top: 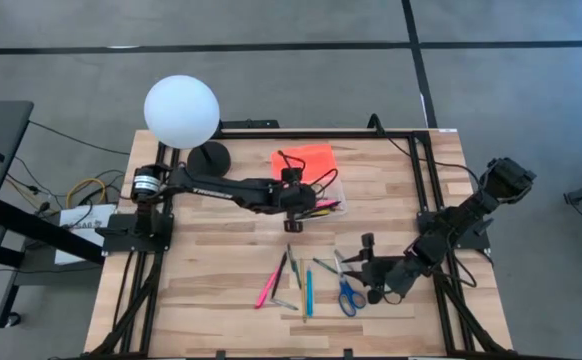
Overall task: Pick & place school supplies into a supply box
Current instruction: Put the gray pen into the orange supply box
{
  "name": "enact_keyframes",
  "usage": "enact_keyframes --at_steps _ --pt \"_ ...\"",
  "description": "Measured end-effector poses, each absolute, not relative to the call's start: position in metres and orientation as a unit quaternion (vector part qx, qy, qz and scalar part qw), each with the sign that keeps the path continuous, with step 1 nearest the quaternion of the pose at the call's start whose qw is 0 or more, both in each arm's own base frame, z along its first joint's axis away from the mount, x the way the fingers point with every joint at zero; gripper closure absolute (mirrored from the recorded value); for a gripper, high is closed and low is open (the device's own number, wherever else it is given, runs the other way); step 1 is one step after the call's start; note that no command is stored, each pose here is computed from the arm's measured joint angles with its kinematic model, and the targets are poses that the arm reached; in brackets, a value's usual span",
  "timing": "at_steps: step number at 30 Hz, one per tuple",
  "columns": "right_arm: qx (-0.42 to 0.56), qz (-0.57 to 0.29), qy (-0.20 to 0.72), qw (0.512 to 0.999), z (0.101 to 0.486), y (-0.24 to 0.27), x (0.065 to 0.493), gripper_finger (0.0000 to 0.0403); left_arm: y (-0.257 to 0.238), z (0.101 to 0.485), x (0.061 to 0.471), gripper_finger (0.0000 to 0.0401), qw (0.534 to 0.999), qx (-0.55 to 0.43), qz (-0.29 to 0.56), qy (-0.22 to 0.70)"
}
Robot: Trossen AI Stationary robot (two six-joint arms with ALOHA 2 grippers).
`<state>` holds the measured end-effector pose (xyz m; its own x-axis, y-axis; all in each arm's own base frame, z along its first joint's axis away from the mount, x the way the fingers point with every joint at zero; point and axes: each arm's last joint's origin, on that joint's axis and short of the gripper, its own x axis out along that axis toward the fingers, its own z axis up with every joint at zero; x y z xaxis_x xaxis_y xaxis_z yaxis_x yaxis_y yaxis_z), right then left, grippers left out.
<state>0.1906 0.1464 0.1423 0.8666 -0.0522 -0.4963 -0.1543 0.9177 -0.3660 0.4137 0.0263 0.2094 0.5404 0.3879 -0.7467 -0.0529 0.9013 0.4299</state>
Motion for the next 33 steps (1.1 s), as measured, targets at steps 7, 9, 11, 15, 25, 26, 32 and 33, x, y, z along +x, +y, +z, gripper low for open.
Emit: enact_keyframes --at_steps 7,9,11,15,25,26,32,33 --pt "-0.191 0.004 0.250 0.949 0.143 0.146 0.190 0.0273 0.037 0.204 0.419 0.0379 0.859 0.206 0.107 0.456" --pt "-0.186 0.003 0.249 0.950 0.143 0.146 0.190 0.0273 0.041 0.199 0.420 0.0379 0.856 0.209 0.099 0.462" --pt "-0.185 0.002 0.249 0.951 0.143 0.146 0.191 0.0273 0.044 0.194 0.419 0.0379 0.851 0.208 0.097 0.473" --pt "-0.184 0.001 0.250 0.951 0.143 0.146 0.191 0.0273 0.049 0.190 0.420 0.0379 0.848 0.209 0.097 0.477" --pt "-0.183 0.001 0.252 0.950 0.143 0.146 0.190 0.0273 0.052 0.180 0.421 0.0376 0.827 0.245 0.089 0.498" --pt "-0.184 0.001 0.252 0.950 0.143 0.146 0.190 0.0273 0.053 0.178 0.421 0.0373 0.825 0.249 0.092 0.500" --pt "-0.184 0.001 0.253 0.950 0.143 0.146 0.190 0.0273 0.056 0.166 0.423 0.0338 0.813 0.257 0.093 0.515" --pt "-0.183 0.001 0.253 0.950 0.143 0.146 0.190 0.0273 0.057 0.165 0.422 0.0330 0.809 0.256 0.095 0.520"
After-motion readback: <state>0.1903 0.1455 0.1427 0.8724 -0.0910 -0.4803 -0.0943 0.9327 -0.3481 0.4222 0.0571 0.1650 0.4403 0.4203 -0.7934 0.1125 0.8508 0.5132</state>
